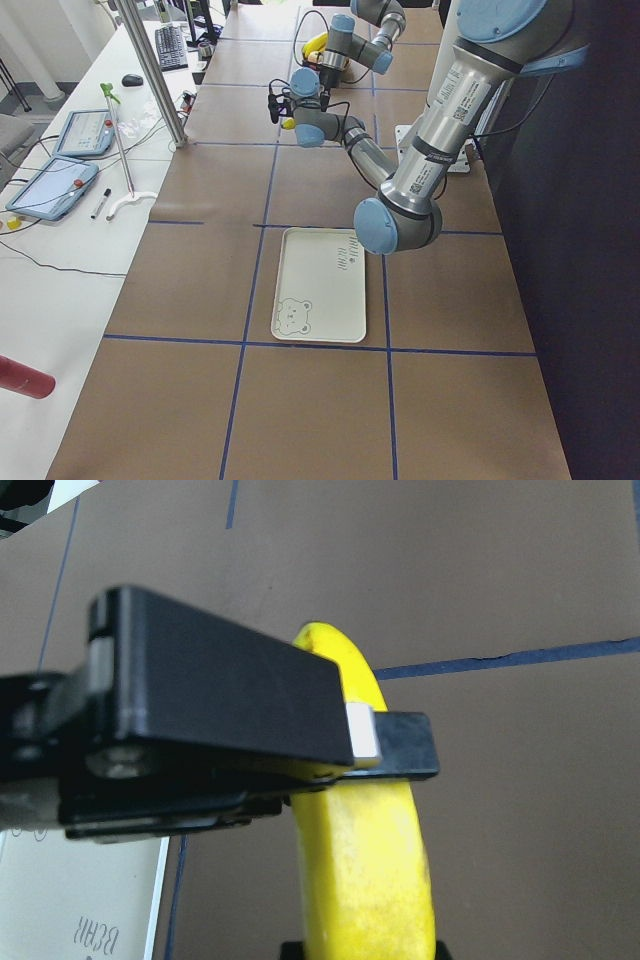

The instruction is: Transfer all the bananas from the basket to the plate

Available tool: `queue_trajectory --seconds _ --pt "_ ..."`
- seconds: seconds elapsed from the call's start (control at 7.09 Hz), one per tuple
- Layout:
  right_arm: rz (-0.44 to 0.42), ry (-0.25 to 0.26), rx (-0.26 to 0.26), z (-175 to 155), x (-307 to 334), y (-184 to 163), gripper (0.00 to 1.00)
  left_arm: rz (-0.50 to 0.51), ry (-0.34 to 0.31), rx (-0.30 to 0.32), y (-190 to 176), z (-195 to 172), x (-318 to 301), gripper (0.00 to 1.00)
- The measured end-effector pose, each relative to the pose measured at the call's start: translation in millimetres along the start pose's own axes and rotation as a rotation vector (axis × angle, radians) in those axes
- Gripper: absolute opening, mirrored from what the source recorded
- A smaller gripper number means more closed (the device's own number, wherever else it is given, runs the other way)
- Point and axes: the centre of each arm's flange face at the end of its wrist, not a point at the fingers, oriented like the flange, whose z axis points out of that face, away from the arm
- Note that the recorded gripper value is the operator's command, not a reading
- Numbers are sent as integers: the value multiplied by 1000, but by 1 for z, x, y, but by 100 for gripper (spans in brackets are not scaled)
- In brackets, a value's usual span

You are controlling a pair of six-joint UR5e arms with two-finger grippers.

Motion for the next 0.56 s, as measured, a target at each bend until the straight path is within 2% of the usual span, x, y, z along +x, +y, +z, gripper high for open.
queue_trajectory --seconds 0.56 --pt "11 -1 3 -3 0 -3 100 5 -4 4 -3 -2 -5 1"
